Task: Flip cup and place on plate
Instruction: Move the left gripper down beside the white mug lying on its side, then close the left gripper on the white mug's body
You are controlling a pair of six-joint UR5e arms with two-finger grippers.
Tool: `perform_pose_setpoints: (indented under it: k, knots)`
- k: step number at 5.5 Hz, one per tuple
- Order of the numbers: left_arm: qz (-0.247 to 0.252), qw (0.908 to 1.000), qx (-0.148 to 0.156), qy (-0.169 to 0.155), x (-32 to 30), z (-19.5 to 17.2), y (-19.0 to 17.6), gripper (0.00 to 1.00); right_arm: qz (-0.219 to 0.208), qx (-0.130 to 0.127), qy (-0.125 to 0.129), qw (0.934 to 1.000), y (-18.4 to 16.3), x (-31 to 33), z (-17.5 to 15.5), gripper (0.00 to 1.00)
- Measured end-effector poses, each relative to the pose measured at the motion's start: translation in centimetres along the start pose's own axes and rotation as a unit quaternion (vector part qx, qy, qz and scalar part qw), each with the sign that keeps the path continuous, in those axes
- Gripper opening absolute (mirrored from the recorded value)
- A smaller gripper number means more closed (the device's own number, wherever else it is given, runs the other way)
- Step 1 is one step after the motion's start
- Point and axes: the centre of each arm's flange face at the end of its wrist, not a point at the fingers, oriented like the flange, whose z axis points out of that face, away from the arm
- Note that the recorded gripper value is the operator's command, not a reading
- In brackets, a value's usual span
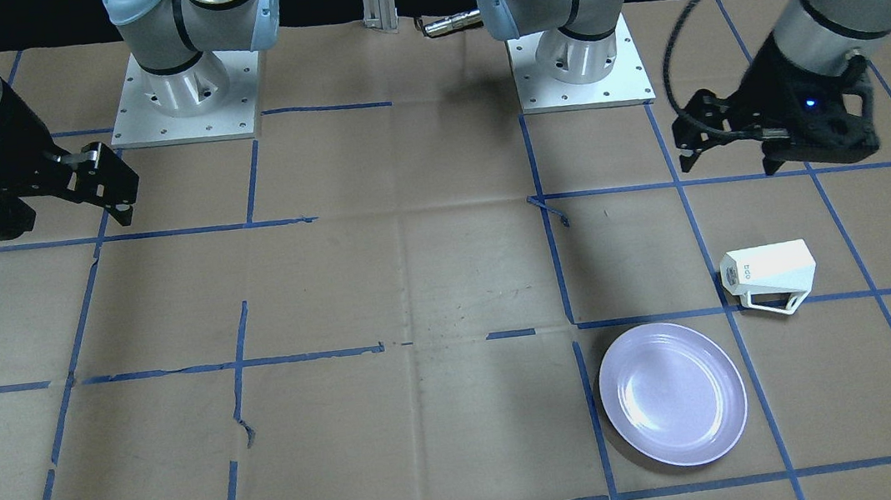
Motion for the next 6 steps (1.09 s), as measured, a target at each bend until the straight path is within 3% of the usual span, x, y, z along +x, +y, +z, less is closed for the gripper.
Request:
perform_pose_setpoints:
  k: [1,3,6]
  knots:
    - [-0.020,0.9996,-0.003,0.018,-5.1,1.4,0.8,0.98,0.000,0.000,0.000,1.0000,0.0,0.0,0.0,1.00]
    - [-0.075,0.9928,0.008,0.093,-13.8,5.9,2.1,0.98,0.000,0.000,0.000,1.0000,0.0,0.0,0.0,1.00]
    - [-0.057,0.9725,0.055,0.219,-21.6,14.7,1.9,0.98,0.000,0.000,0.000,1.0000,0.0,0.0,0.0,1.00]
